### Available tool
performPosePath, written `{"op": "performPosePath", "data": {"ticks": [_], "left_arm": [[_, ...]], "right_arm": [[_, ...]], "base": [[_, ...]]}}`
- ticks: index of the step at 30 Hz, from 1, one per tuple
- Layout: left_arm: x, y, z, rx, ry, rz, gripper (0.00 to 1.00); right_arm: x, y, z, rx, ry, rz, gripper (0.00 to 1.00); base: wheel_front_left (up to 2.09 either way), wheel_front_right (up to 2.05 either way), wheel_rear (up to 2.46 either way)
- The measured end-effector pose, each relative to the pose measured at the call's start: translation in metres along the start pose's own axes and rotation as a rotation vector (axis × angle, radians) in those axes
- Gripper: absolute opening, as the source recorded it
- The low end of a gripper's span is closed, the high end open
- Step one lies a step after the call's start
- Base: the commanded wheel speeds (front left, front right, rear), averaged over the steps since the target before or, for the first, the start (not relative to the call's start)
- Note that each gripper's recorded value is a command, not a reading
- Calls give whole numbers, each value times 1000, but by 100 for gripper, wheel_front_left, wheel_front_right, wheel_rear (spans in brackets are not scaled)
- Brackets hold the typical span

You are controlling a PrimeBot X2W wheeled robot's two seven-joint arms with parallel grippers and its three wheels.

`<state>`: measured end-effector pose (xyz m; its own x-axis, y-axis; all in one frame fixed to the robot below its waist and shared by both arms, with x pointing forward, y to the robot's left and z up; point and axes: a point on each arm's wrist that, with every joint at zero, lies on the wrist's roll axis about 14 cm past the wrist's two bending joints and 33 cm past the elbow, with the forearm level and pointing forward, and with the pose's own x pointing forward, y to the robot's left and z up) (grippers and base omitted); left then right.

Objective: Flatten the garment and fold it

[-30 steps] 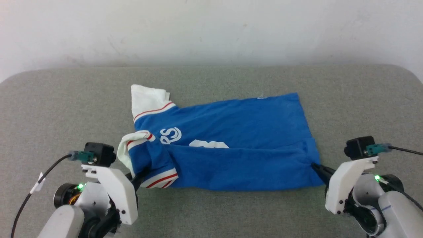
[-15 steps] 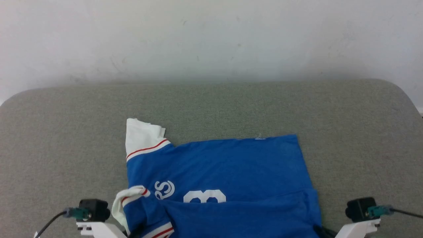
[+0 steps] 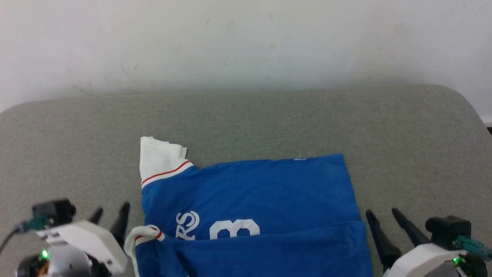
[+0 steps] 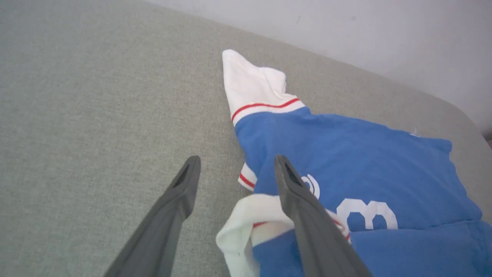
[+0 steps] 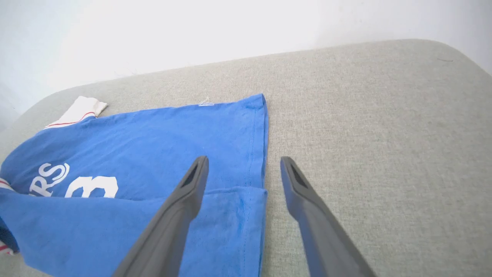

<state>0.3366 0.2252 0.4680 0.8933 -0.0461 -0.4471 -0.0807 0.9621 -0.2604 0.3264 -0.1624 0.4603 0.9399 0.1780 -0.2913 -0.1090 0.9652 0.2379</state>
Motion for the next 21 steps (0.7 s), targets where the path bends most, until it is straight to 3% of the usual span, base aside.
{"op": "performPosePath", "data": {"ticks": [4,10,15,21], "left_arm": [[22,-1,48,14,-135,11,100],[73,-3,85,49,-166,-9,100],[121,-14,88,84,-62,-51,100],[163,-12,51,109,205,-55,100]], "right_arm": [[11,4,25,-23,-103,1,100],[29,11,48,-40,-171,19,100],[40,7,50,-35,-177,9,100],[51,-1,38,-24,-140,-15,100]], "base": [[0,0,0],[0,0,0],[0,0,0],[0,0,0]]}}
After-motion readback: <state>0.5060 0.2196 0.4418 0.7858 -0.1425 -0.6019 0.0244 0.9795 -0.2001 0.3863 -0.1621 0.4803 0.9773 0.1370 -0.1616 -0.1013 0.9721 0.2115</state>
